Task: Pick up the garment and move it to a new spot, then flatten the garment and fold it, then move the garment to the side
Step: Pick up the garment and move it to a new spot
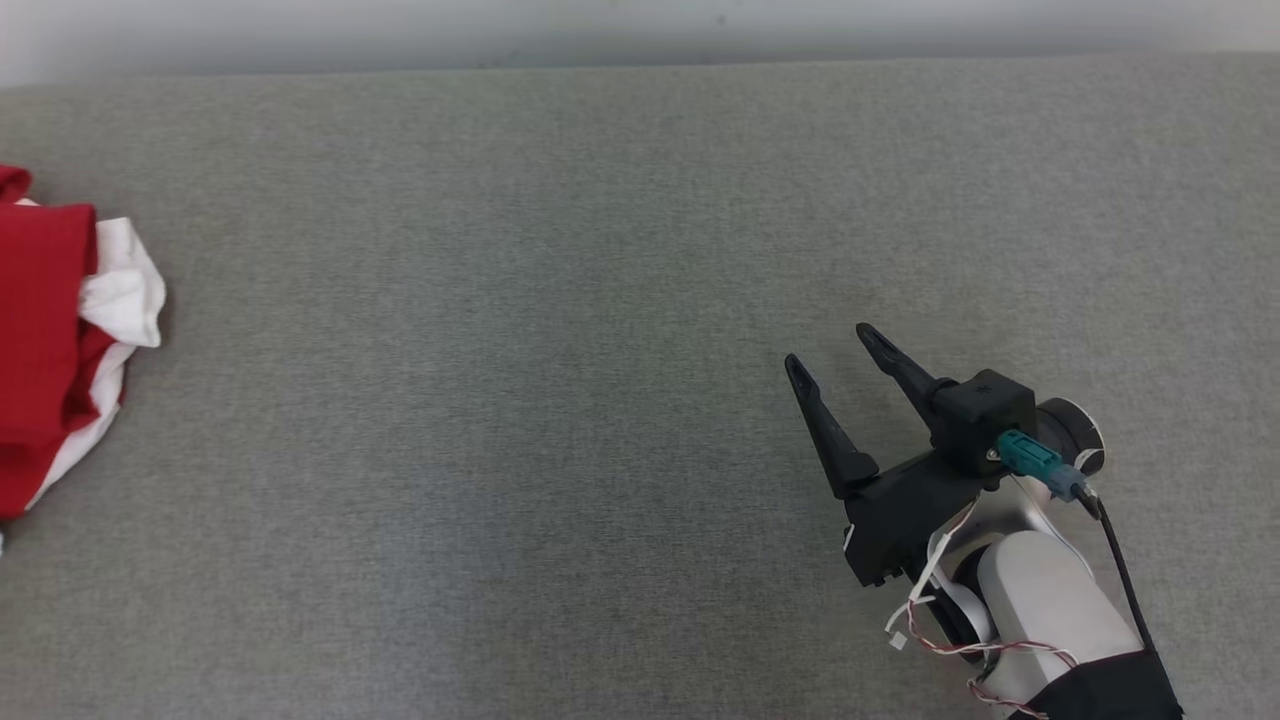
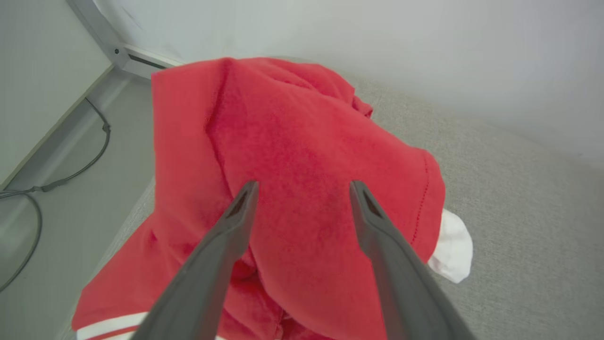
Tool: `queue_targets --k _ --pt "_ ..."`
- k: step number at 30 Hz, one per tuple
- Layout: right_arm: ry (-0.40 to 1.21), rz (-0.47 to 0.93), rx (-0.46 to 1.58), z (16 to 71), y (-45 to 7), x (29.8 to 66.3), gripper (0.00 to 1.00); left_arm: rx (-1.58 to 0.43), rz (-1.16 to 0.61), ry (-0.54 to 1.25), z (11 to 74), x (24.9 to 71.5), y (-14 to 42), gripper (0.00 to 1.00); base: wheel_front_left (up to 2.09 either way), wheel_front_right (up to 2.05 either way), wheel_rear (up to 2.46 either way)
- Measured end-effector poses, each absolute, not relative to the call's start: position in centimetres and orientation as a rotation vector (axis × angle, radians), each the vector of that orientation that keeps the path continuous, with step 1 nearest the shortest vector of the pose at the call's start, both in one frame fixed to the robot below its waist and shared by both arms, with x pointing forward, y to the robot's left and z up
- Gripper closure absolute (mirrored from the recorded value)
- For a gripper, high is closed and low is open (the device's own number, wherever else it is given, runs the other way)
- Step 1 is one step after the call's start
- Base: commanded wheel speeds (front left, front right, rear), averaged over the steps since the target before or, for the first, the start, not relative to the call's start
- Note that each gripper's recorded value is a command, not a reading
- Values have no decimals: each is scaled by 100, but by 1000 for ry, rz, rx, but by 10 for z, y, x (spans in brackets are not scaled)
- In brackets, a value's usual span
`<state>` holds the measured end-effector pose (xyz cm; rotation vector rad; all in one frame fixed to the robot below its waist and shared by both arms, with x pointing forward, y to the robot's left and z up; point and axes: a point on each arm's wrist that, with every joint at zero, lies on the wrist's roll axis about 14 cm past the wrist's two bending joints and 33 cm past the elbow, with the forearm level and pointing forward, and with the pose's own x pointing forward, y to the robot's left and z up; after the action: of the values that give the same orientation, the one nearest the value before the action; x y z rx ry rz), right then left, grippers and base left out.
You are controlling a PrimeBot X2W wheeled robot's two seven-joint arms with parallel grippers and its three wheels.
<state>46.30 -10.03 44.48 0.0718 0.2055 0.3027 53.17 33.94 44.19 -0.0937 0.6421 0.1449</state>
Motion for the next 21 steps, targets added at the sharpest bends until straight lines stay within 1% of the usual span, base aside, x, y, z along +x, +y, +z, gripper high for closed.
queue_targets --k 4,9,12,14,15,16,17,21 --pt "209 278 64 443 -110 464 0 -99 162 756 420 527 342 0 0 0 0" --pt "219 247 55 439 -122 464 0 -116 171 834 403 530 340 0 0 0 0" --pt "229 233 47 436 -128 465 0 -134 174 922 384 522 336 0 0 0 0" --pt "231 228 45 435 -130 465 0 -131 171 950 379 520 334 0 0 0 0" --pt "233 226 44 434 -131 465 0 -126 169 975 374 517 333 5 0 0 0" --pt "234 224 41 433 -131 465 0 -121 168 989 372 516 332 34 0 0 0" --pt "233 224 38 433 -132 465 0 -118 169 993 372 515 333 100 0 0 0" --pt "231 233 37 434 -128 466 0 -103 167 972 377 516 335 100 0 0 0"
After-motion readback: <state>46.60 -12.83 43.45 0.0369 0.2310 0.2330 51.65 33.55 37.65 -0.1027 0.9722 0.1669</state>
